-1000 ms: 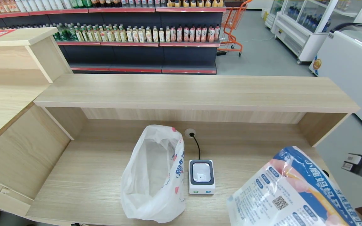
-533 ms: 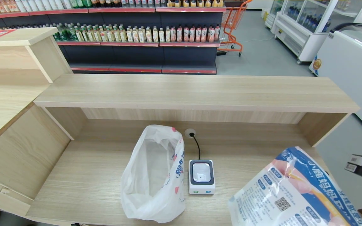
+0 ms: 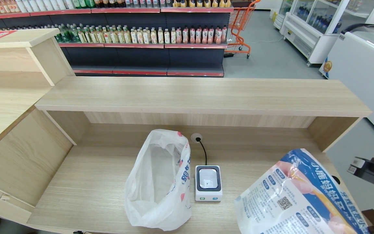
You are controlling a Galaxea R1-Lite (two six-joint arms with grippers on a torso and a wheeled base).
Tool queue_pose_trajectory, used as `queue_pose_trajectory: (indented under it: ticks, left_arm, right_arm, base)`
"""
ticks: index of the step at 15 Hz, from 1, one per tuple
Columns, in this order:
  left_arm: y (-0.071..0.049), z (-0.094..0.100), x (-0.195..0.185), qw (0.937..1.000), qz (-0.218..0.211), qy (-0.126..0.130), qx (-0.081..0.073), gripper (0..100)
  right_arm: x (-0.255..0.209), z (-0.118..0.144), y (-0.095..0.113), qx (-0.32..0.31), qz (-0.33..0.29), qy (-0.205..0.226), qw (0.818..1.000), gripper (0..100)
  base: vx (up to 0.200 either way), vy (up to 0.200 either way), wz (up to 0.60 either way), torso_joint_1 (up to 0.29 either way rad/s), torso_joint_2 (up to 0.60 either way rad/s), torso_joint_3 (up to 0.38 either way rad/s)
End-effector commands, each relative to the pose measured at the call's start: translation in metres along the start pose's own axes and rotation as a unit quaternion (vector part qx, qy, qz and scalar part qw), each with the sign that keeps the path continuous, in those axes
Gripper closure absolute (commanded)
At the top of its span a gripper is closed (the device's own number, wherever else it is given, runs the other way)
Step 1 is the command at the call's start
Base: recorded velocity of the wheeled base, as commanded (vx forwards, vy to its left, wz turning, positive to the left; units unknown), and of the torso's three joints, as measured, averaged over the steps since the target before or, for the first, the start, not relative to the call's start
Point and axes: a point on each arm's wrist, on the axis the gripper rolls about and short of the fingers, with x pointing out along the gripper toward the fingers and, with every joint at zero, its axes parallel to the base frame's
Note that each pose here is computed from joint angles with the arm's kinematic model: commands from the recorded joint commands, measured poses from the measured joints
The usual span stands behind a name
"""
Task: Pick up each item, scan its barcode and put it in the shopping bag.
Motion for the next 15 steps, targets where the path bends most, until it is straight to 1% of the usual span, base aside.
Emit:
queue_pose_trajectory:
  ticks: [1, 6, 8, 9, 10, 11, 12, 14, 15]
  left_arm:
    - [0.0, 0.0, 0.0, 1.0, 0.0, 0.0, 0.0, 0]
    - [0.0, 0.0, 0.0, 1.0, 0.0, 0.0, 0.0, 0]
    - [0.0, 0.0, 0.0, 1.0, 0.0, 0.0, 0.0, 0]
    - [0.0, 0.0, 0.0, 1.0, 0.0, 0.0, 0.0, 0]
    - [0.0, 0.0, 0.0, 1.0, 0.0, 0.0, 0.0, 0]
    - [0.0, 0.0, 0.0, 1.0, 0.0, 0.0, 0.0, 0]
    - [0.0, 0.0, 0.0, 1.0, 0.0, 0.0, 0.0, 0]
    - [0.0, 0.0, 0.0, 1.0, 0.0, 0.0, 0.0, 0]
    - [0.0, 0.0, 0.0, 1.0, 0.0, 0.0, 0.0, 0]
  right_arm:
    - [0.001, 0.0, -0.001, 0.002, 0.0, 0.003, 1.0, 100]
    - [0.0, 0.001, 0.0, -0.003, -0.001, -0.002, 1.0, 100]
    - [-0.002, 0.008, 0.001, -0.035, -0.019, -0.032, 0.999, 100]
    - [-0.001, 0.019, -0.002, -0.101, -0.088, -0.072, 0.988, 100]
    - [-0.001, 0.026, -0.008, -0.153, -0.155, -0.087, 0.972, 100]
    - [-0.001, 0.032, -0.013, -0.197, -0.21, -0.093, 0.953, 100]
    - [0.002, 0.038, -0.016, -0.229, -0.244, -0.103, 0.937, 100]
    - [0.017, 0.045, -0.03, -0.253, -0.283, -0.108, 0.919, 100]
    - [0.025, 0.047, -0.036, -0.266, -0.294, -0.117, 0.911, 100]
  base:
    - [0.0, 0.0, 0.0, 0.0, 0.0, 0.0]
    - [0.0, 0.0, 0.0, 0.0, 0.0, 0.0]
    - [0.0, 0.0, 0.0, 0.0, 0.0, 0.0]
    - [0.0, 0.0, 0.0, 0.0, 0.0, 0.0]
    - [0.0, 0.0, 0.0, 0.0, 0.0, 0.0]
    - [0.0, 0.0, 0.0, 0.0, 0.0, 0.0]
    - [0.0, 0.0, 0.0, 0.0, 0.0, 0.0]
    - [0.0, 0.0, 0.0, 0.0, 0.0, 0.0]
    - [0.0, 0.0, 0.0, 0.0, 0.0, 0.0]
